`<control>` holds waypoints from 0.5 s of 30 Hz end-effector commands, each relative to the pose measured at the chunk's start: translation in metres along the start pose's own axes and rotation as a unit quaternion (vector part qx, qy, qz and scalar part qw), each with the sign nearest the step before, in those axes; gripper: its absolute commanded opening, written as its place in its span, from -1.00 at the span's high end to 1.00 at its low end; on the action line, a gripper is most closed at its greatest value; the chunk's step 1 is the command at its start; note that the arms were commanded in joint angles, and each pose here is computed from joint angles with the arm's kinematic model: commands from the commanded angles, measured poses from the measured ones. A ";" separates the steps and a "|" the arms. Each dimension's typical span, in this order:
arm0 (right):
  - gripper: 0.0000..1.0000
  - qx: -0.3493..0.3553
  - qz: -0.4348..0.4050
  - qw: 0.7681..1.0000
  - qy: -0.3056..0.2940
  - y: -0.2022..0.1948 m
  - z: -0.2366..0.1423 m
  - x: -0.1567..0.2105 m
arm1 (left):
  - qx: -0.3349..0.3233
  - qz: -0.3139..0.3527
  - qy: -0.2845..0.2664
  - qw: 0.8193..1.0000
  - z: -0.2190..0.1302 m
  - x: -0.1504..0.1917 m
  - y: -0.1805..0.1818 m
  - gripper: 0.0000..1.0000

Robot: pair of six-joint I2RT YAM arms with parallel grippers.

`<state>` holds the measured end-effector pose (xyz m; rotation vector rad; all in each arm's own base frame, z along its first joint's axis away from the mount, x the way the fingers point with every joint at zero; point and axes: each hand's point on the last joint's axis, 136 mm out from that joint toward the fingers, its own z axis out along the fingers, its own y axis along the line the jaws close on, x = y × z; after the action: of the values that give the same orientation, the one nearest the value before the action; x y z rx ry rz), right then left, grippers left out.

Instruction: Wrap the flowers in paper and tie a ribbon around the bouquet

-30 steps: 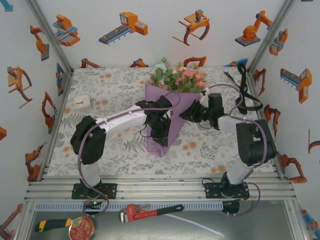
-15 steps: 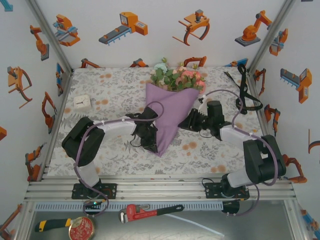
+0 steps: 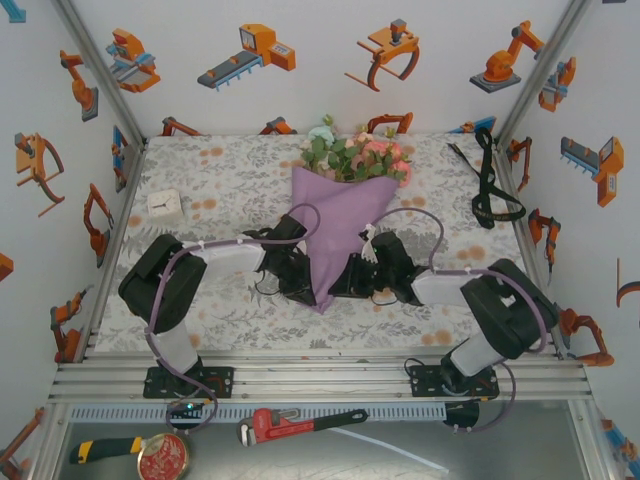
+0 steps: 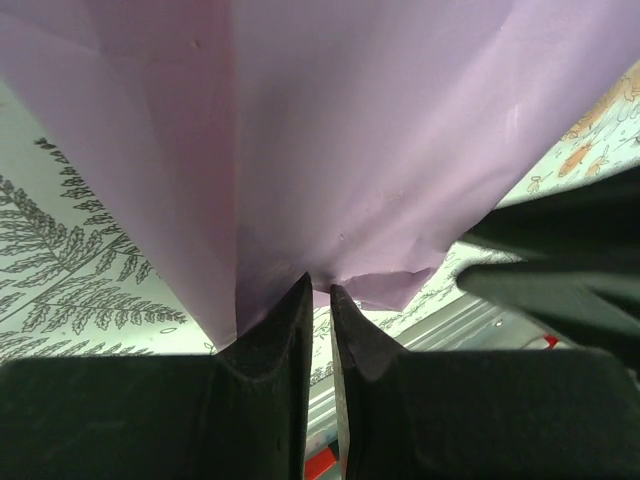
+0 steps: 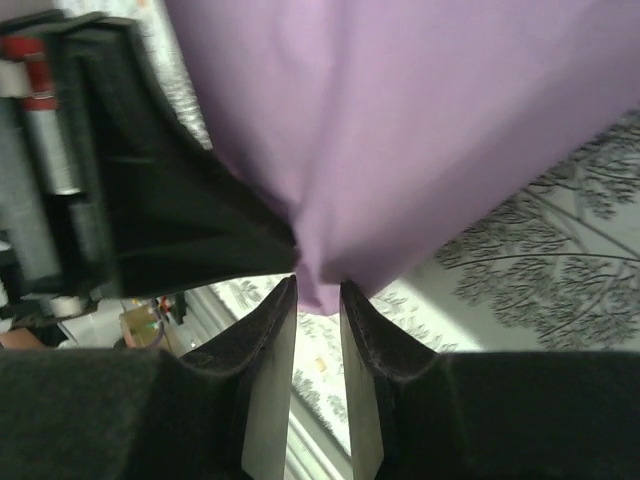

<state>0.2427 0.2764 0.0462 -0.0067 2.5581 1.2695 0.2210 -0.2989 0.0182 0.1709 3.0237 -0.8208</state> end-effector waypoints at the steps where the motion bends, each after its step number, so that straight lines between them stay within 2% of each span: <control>1: 0.46 0.008 0.012 0.999 -0.033 -0.010 0.003 -0.004 | -0.031 0.003 0.013 0.999 0.003 0.014 0.027 0.61; 5: 0.49 0.039 0.030 0.998 -0.029 -0.034 0.002 0.007 | -0.029 -0.004 0.015 0.999 0.001 0.015 0.035 0.61; 15: 0.49 0.016 0.007 0.994 -0.103 0.016 -0.012 -0.047 | 0.010 -0.002 0.011 1.000 -0.003 0.011 0.024 0.62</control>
<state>0.2609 0.2671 0.0571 0.1172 2.4804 1.1997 0.2194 -0.2887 0.0174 0.1509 3.0112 -0.9223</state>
